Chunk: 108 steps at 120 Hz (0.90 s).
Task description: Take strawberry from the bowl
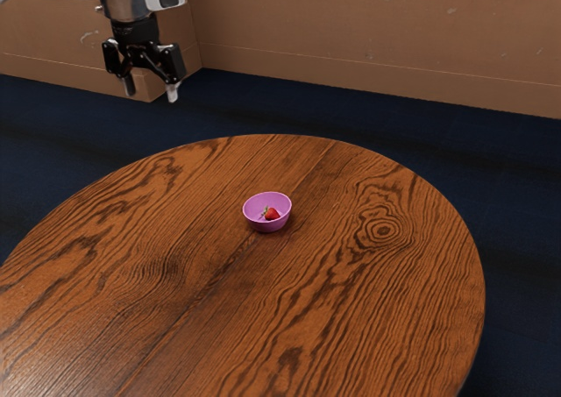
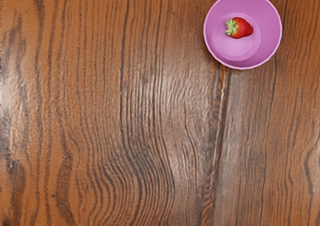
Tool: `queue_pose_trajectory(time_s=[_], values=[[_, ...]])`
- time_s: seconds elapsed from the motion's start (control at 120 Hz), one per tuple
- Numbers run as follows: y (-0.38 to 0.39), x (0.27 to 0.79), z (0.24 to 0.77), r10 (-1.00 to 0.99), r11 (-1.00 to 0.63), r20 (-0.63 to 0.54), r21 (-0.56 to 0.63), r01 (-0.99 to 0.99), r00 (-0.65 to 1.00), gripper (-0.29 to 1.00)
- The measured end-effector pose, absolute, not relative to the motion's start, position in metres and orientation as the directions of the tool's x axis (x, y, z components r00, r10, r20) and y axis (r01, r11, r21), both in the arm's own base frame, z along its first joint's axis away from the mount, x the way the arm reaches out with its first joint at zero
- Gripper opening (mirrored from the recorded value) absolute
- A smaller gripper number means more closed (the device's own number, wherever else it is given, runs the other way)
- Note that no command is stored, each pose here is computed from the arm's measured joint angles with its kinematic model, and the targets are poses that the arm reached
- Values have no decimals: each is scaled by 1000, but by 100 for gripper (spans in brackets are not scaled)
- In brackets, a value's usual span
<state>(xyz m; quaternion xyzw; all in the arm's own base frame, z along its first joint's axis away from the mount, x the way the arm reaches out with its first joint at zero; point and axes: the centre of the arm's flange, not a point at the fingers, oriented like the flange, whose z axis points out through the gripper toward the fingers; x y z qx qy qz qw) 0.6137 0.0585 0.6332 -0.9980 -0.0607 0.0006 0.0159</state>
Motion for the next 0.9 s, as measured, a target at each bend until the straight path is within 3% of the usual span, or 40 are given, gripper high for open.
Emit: queue_pose_trajectory(time_s=[0.283, 0.4, 0.642, 0.9], values=[[96, 607, 630, 196, -979, -16, 50, 196, 981, 70], [20, 619, 634, 8, -1000, 21, -17, 8, 1000, 69], [-8, 740, 481, -382, -922, 63, -84, -377, 922, 65], [-14, 775, 396, -639, -769, 90, -64, -636, 764, 62]])
